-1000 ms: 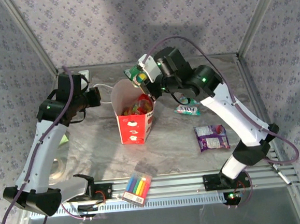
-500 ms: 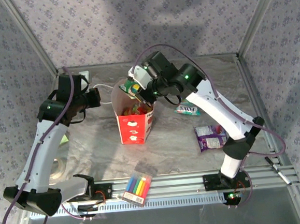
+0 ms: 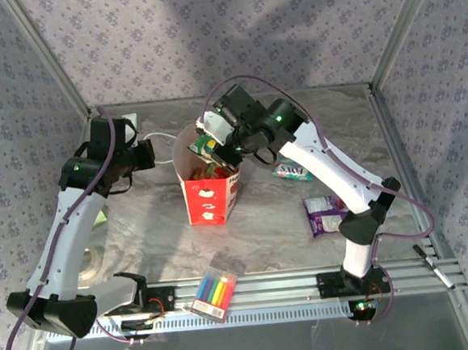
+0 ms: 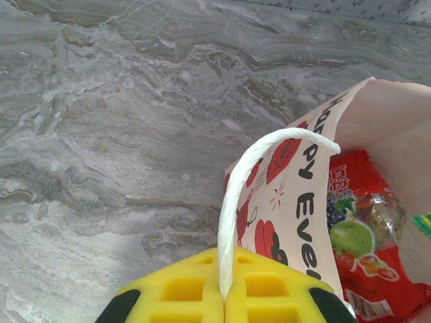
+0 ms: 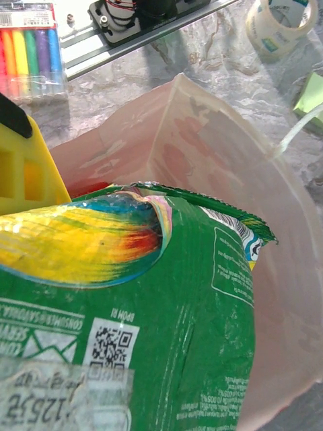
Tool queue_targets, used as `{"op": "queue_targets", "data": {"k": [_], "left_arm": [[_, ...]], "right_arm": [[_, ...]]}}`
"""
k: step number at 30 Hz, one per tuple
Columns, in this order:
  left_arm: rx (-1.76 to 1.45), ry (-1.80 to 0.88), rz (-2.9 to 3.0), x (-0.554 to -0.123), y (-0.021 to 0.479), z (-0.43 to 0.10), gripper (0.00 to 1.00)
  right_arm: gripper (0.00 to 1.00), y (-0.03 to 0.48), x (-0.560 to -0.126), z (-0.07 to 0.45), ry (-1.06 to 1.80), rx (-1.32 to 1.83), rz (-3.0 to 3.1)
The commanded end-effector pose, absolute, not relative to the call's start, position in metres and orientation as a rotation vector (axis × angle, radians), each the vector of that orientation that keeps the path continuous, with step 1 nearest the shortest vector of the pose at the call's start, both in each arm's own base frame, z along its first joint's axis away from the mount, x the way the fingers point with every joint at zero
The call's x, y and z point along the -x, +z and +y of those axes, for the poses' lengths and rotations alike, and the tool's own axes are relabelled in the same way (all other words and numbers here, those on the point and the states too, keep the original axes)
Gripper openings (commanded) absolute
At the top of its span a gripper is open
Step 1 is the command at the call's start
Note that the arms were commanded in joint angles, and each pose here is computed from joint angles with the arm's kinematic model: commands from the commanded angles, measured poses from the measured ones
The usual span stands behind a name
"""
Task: Place the snacks into the paper bag
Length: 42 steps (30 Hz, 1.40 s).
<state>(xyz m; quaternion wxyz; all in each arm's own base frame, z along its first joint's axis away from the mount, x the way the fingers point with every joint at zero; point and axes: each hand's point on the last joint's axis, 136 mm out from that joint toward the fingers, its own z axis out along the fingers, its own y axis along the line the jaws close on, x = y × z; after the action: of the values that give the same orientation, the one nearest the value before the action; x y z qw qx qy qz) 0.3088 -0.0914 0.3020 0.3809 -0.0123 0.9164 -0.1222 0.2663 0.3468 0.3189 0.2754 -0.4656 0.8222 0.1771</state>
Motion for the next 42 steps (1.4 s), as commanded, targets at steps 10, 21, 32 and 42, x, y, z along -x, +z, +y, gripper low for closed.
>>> {"op": "queue_targets", "data": {"k": [10,21,32,42], "left_arm": [[0.016,-0.339,2.308,-0.307,0.312,-0.092,0.05],[0.012,-0.343,2.305,-0.311,0.314,-0.093,0.06],[0.008,-0.346,2.307,-0.309,0.313,-0.093,0.05],[0.011,-0.343,2.306,-0.309,0.313,-0.092,0.05]], "right_arm": [[0.00,0.311,-0.265,0.356,0.434,1.329,2.201],[0.00,0.302,-0.265,0.359,0.418,1.361,2.213],[0.00,0.296,-0.256,0.365,0.385,1.429,2.201],[0.00,0.286,-0.254,0.366,0.339,1.475,2.209]]}}
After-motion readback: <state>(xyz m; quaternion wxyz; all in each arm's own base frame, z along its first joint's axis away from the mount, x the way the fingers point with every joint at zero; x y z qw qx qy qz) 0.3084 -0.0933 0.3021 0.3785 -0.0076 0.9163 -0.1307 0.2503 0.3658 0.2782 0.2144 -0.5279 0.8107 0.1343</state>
